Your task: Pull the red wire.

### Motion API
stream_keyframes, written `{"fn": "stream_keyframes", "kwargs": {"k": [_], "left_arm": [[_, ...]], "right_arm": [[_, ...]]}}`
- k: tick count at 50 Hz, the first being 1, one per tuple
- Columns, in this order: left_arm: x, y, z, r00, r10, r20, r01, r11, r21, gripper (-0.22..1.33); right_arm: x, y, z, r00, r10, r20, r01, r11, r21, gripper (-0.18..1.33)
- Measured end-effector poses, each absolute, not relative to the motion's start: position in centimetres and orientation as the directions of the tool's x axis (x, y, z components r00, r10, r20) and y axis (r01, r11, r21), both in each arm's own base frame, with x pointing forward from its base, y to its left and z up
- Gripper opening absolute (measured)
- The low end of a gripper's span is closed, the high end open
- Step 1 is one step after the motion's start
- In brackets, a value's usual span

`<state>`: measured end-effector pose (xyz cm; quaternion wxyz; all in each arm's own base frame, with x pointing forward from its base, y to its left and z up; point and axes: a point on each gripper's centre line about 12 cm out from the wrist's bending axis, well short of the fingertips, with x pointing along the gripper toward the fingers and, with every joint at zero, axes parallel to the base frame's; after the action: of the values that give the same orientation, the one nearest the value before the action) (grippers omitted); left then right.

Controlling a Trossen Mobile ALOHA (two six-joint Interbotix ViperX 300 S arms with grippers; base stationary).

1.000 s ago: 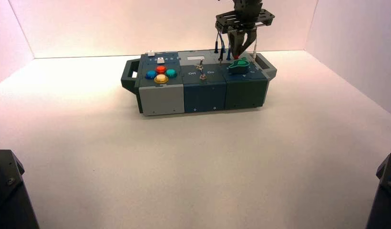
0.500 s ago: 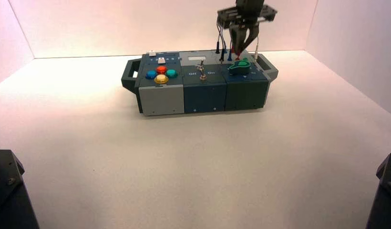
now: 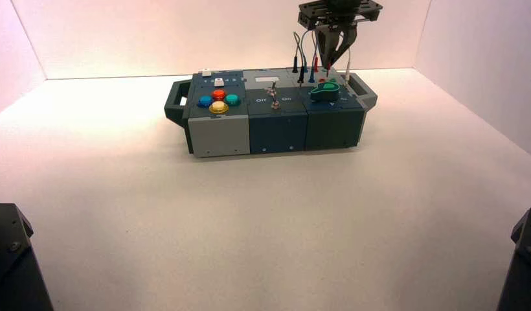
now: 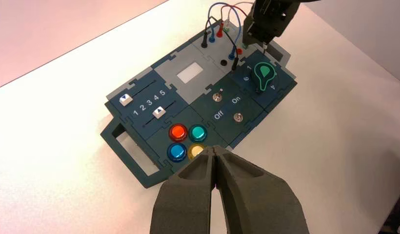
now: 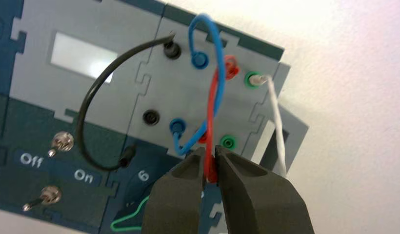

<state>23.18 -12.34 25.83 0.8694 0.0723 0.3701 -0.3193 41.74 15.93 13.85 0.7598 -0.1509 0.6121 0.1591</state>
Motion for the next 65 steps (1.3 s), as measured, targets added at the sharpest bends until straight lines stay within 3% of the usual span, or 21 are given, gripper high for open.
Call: {"fn": "stream_keyframes", "kwargs": {"k": [12,14,15,16,19,23,40,49,65], "left_arm": [[23.2,-12.3,25.8,0.524,-0.501,-0.689,0.607,0.787,-0.11,-0.16],[23.2,-12.3,25.8,0.522,-0.501,-0.69,0.607,0.787,-0.113,-0.16],[23.2,-12.3,25.8,0.522,-0.501,-0.691,0.607,0.787,-0.111,-0.16],[23.2,-12.3,25.8,0.523,-0.501,-0.689,0.607,0.787,-0.112,-0.16],[23.2,-12.3,25.8,0.522,-0.502,-0.69,0.609,0.786,-0.111,-0.16],[23.2,-12.3,25.8,0.522,-0.501,-0.69,0.608,0.786,-0.111,-0.16],[23.6,-12.5,25.0,0.502,-0.494,-0.71,0.604,0.788,-0.121,-0.16],[23.8,-12.5,24.8,0.507,-0.489,-0.709,0.599,0.792,-0.117,-0.16],[24.6,-11.5,24.5,0.612,-0.45,-0.65,0.538,0.84,-0.075,-0.16]], "right_arm": [[40.8,16.4,15.4,0.161,0.11,-0.981,-0.461,0.887,0.024,0.13],[40.7,16.5,15.5,0.154,0.124,-0.98,-0.463,0.885,0.039,0.3],[40.7,16.5,15.5,0.154,0.125,-0.98,-0.463,0.886,0.04,0.31],[40.6,16.6,15.6,0.148,0.127,-0.981,-0.466,0.883,0.044,0.45],[40.5,16.5,15.7,0.141,0.13,-0.981,-0.466,0.883,0.05,0.66],[40.2,16.4,15.8,0.121,0.126,-0.985,-0.467,0.883,0.056,0.77],[38.2,15.7,17.3,0.114,0.125,-0.986,-0.473,0.879,0.057,0.79],[36.4,14.9,19.3,0.188,0.145,-0.971,-0.474,0.88,0.039,0.79],[35.0,12.5,20.6,0.327,0.162,-0.931,-0.439,0.898,0.002,0.79]]}}
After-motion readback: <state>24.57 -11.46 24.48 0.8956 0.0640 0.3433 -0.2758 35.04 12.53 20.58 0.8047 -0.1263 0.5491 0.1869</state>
